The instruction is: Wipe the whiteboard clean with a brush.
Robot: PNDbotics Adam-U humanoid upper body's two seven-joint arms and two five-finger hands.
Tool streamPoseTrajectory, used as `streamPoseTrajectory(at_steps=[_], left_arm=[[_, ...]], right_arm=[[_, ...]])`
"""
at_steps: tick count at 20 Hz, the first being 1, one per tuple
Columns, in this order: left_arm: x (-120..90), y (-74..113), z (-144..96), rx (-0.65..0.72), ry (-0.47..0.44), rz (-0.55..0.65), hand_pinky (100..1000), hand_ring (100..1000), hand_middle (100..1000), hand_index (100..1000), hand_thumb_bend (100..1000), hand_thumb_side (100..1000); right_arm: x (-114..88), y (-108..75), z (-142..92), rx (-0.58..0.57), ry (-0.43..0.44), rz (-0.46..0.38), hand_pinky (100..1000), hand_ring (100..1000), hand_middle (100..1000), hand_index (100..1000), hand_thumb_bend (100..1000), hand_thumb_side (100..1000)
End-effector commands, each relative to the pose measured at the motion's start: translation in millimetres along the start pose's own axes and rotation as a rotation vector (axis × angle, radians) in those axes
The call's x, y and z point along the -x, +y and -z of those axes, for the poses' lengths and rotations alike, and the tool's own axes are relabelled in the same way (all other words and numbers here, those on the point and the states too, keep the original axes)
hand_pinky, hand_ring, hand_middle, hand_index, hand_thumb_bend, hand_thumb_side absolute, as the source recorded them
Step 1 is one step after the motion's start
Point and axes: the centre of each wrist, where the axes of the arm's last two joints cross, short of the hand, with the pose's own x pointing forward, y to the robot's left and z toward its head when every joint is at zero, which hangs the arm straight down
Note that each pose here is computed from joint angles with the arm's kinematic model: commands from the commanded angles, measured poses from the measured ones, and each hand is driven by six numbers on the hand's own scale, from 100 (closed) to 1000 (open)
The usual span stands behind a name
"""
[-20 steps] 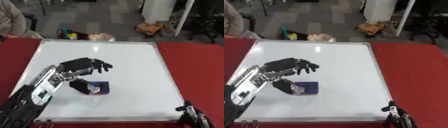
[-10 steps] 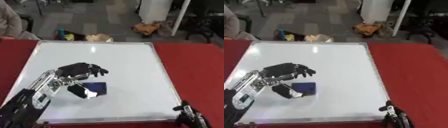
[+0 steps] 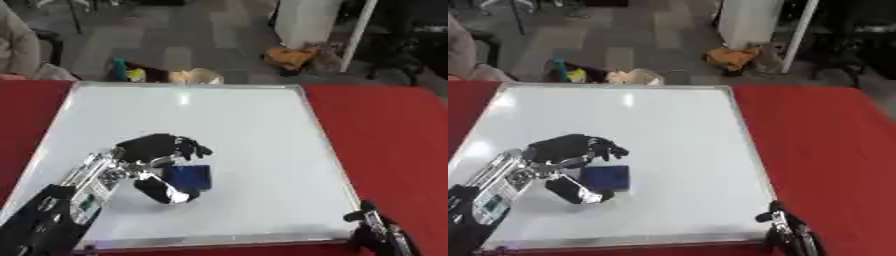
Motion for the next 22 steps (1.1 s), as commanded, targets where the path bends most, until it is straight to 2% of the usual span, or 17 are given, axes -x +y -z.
streamPoseTrajectory(at_steps=[1,15,22], left_arm=[[1.4,6.6,1.2,-0.029,0.005,0.024,491,687,752,949,339,501],[5.0,-3.7,5.3,-0.031,0.049,0.046,522,704,754,945,356,497],[6.2,-7.9,5.7,-0.020,0.054,0.045,521,704,753,946,337,499]], right_arm=[[-2.6,-3.1,1.5,-0.003,-0.013,-0.007,344,249,100,543,100,826],[-2.7,-2.9,1.4,-0.006,-0.012,-0.008,344,249,100,543,100,826],[-3.0,-2.8,1.6,-0.006,-0.013,-0.007,344,249,100,543,100,826]])
